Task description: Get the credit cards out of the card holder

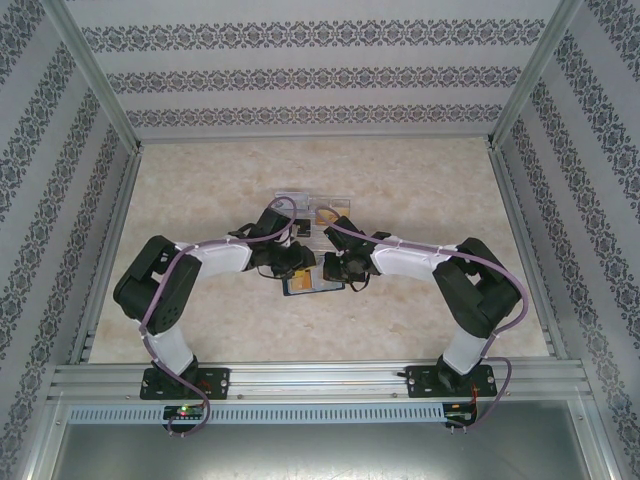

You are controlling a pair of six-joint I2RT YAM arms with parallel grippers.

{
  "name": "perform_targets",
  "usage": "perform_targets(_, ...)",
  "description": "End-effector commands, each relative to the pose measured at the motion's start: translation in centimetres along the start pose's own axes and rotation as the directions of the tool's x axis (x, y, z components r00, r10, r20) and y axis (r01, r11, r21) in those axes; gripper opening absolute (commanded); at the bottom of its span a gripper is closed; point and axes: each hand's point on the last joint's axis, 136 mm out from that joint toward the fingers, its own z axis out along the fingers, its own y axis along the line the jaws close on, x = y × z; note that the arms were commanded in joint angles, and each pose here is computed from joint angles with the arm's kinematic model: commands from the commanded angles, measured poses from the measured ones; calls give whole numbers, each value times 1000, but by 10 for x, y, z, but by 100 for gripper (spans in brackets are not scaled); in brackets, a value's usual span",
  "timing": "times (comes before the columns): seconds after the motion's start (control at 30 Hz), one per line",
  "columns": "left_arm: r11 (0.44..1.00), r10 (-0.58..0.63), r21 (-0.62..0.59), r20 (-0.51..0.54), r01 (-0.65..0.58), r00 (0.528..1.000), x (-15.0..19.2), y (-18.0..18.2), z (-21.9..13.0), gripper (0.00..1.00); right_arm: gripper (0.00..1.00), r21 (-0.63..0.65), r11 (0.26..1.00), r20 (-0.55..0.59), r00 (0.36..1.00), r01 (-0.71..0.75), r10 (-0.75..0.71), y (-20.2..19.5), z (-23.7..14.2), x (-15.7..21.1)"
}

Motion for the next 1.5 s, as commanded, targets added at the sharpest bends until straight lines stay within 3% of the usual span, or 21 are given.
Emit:
perform_targets(0.0, 998, 51, -22, -18, -51, 999, 2, 2, 5, 31, 19, 6, 1000, -34, 999, -9, 9, -1, 6, 5)
perform_targets(0.23, 993, 113, -23, -48, -115, 992, 6, 1, 3, 31, 19, 3, 1000, -46, 999, -11, 11, -2, 9, 7)
perform_targets(0.47, 988, 144, 64, -85, -138, 986, 12, -11, 5, 30, 19, 10, 1000, -53, 999, -13, 13, -4, 11, 9)
perform_targets(1.07, 980, 163, 129, -78, -152, 984, 15, -18, -12, 12, 18, 66, 998, -75, 997, -25, 29, -17, 18, 15)
perform_targets(1.37, 984, 171, 65, -73, -166, 983, 15, -5, -16, 0, 18, 70, 997, -70, 997, -30, 35, -18, 18, 15)
perform_targets(1.47, 984, 178, 27, -66, -177, 982, 15, 3, -22, 0, 18, 73, 997, -68, 997, -33, 38, -20, 17, 15)
